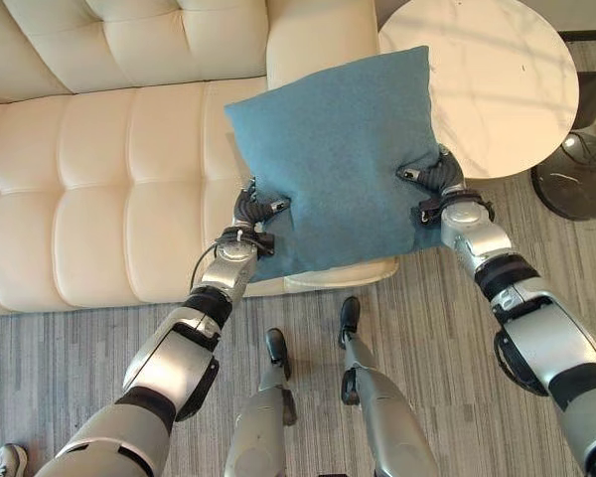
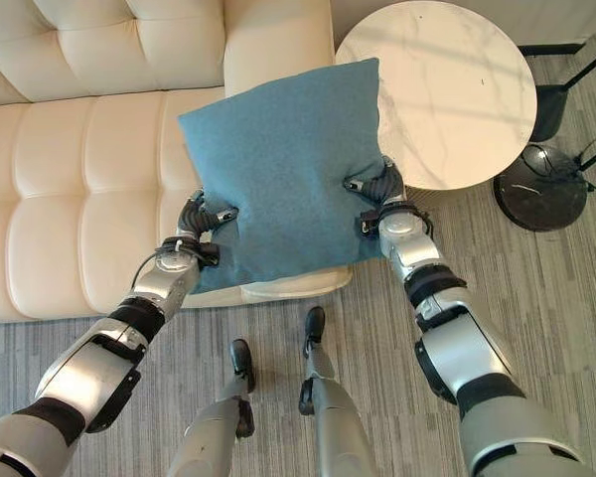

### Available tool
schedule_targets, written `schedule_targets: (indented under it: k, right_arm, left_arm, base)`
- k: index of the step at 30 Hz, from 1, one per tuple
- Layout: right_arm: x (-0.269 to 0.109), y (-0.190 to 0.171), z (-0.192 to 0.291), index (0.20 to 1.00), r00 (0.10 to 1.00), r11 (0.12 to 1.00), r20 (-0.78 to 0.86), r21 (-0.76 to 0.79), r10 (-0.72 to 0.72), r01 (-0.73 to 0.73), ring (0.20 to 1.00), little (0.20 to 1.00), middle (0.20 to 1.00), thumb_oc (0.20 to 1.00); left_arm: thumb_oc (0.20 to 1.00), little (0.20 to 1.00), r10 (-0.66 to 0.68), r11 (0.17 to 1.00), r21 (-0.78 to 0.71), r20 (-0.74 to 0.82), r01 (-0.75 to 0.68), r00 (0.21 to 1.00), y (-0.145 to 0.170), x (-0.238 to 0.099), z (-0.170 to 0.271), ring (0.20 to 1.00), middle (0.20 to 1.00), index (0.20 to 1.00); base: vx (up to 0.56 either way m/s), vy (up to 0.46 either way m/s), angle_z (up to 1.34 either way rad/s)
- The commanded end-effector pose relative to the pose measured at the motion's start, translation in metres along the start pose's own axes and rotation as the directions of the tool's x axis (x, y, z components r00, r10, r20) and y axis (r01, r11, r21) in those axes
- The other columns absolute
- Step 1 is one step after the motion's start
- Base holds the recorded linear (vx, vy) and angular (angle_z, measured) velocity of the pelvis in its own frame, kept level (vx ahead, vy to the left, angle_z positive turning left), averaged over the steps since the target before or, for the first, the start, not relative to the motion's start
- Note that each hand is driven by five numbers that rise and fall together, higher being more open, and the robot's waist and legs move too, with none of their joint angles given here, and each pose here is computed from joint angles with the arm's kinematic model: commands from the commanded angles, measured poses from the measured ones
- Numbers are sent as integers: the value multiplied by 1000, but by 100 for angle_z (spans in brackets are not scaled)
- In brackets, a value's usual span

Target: Pick up all the scattered cushions and arrange them neatly on the sofa.

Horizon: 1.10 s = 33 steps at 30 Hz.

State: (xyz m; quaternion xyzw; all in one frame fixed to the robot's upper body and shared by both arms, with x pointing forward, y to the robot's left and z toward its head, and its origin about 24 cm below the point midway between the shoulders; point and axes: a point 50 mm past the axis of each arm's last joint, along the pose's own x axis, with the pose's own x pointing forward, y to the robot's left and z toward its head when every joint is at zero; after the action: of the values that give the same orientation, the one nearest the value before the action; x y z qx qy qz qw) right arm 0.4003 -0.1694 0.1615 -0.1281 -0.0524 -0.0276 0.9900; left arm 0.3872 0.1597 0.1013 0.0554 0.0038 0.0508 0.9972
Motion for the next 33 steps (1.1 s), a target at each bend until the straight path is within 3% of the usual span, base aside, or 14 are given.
schedule_targets:
  k: [1,7,10,21,26,33]
  right_arm:
    - [-21,62,0,200,964,963,96,85,247,-255,200,200,200,200]
    - [-54,71,-13,200,944,926,157,203,289,-318,200,200,200,200]
    - [-87,57,-18,200,927,917,242,211,287,-339,200,200,200,200]
    - [-160,22,-22,200,904,927,351,188,244,-324,200,200,200,200]
    - [-169,26,-16,200,880,931,377,104,289,-351,200,200,200,200]
    - [-167,24,-24,200,892,937,340,70,300,-342,200,200,200,200]
  left_arm:
    - [200,200,-144,986,-60,157,155,977,-38,-10,25,200,200,200]
    - [200,200,-128,965,-195,224,173,966,-40,-29,26,200,200,200]
    - [200,200,-128,949,-245,273,198,953,-30,-56,17,200,200,200]
    - [200,200,-26,985,-160,273,71,962,44,-136,-18,200,200,200]
    - [200,200,-28,989,-134,282,68,959,52,-151,-18,200,200,200]
    - [200,200,-99,988,-88,268,127,958,46,-147,-20,200,200,200]
  base:
    - [16,64,-7]
    - [34,63,0]
    - [134,91,-6]
    - [72,111,-20]
    - [-169,110,-32]
    - [-287,-66,23]
